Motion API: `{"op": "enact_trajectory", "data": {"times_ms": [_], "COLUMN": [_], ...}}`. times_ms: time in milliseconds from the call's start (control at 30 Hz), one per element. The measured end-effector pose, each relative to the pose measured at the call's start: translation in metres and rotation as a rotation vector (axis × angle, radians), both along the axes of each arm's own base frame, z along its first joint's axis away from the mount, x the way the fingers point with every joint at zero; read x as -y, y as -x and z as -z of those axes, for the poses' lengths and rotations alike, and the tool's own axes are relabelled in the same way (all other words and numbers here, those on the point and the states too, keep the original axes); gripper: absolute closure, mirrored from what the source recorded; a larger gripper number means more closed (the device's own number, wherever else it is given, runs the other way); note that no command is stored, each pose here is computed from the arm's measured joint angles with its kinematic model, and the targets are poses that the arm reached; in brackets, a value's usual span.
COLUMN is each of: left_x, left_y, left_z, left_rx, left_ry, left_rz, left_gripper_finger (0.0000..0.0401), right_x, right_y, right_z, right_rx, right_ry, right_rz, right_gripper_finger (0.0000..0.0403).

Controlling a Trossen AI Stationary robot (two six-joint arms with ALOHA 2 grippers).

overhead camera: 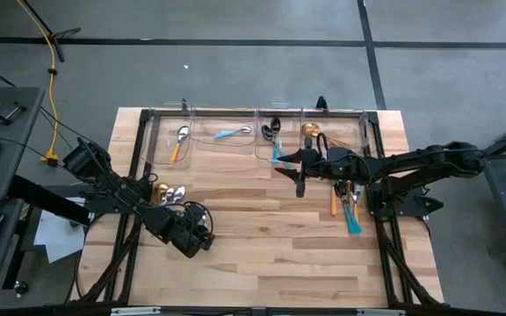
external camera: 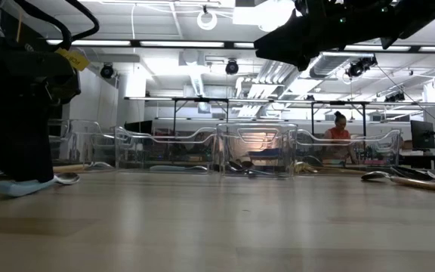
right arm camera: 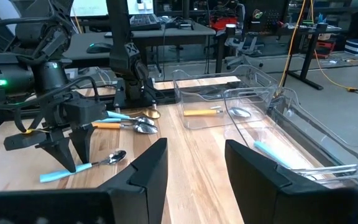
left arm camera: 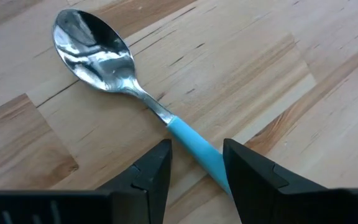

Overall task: Sort silverware by color (type)
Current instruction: Put the blue spoon into the middle left transparent bin

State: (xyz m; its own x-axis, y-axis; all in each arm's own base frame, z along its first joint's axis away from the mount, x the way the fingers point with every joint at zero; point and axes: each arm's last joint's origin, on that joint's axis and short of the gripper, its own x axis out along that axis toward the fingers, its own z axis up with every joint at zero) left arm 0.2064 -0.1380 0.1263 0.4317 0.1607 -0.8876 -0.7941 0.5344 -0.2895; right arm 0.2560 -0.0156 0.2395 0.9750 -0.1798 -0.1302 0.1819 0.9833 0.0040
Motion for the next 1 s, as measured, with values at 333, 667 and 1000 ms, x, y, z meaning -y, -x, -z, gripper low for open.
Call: {"op": "enact_trajectory", "data": {"times_ms": [333,667,1000], "left_x": [-0.001,-0.002,-0.006], "left_y": [0.002,0.005,0.009], "left_z": [0.005,0.01,-0.004], "left_rx": [-0.051,-0.114,-0.09], "left_ry": [-0.016,-0.042,-0.088], "left_rz": [0.0,0.043,0.134], "left_gripper_finger": [0.0263,0.0358,0.039], "right_x": [0.0,0.0,0.0], "right_y": [0.0,0.0,0.0], "right_z": [0.0,0.0,0.0], "right_rx": [0.001,0.0,0.0], "right_ry": [-0.004,-0.007,-0.007], "right_rz": [0.001,0.001,0.001], "right_gripper_finger": [0.0258,0.0258,0.0258]}}
